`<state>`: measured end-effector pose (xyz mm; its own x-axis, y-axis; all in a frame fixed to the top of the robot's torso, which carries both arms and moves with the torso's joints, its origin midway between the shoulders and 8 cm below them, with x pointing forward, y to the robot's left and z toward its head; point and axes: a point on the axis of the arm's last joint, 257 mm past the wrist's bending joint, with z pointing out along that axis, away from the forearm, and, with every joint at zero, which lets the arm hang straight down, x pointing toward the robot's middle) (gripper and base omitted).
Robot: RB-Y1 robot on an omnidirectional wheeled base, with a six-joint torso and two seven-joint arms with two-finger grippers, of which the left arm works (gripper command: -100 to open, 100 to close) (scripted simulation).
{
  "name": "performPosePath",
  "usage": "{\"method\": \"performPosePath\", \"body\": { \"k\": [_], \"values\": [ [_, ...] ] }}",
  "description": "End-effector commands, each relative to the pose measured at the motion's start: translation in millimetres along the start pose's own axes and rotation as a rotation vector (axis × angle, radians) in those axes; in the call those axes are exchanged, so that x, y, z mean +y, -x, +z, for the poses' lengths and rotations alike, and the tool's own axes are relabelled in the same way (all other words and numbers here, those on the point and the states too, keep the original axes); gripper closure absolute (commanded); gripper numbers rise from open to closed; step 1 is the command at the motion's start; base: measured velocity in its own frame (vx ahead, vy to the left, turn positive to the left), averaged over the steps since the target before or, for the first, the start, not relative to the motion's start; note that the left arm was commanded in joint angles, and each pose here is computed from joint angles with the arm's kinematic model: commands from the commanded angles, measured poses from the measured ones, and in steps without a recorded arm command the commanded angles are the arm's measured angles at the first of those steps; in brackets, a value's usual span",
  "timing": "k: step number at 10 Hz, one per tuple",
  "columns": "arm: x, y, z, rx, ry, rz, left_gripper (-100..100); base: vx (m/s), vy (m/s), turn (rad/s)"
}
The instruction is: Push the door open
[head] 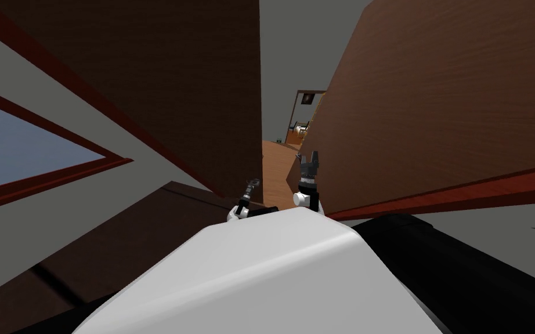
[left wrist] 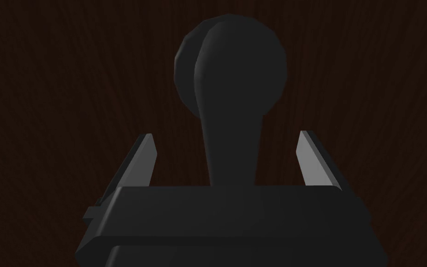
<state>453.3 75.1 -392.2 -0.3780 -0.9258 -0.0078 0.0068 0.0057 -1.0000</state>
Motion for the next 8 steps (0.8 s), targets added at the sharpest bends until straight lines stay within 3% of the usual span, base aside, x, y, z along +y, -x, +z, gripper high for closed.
{"method": "performPosePath", "body": {
  "k": [1,2,7,8],
  "values": [
    [0.0,0.0,0.0,0.000,0.000,0.000,-100,0.071,-0.038,0.001],
    [0.0,0.0,0.0,0.000,0.000,0.000,100,-0.008,0.006,0.004],
    [0.0,0.0,0.0,0.000,0.000,0.000,100,-0.014,0.007,-0.001],
    [3.3,15.0,-3.3,-0.023,0.009,0.013,100,0.087,-0.063,0.029]
  ]
}}
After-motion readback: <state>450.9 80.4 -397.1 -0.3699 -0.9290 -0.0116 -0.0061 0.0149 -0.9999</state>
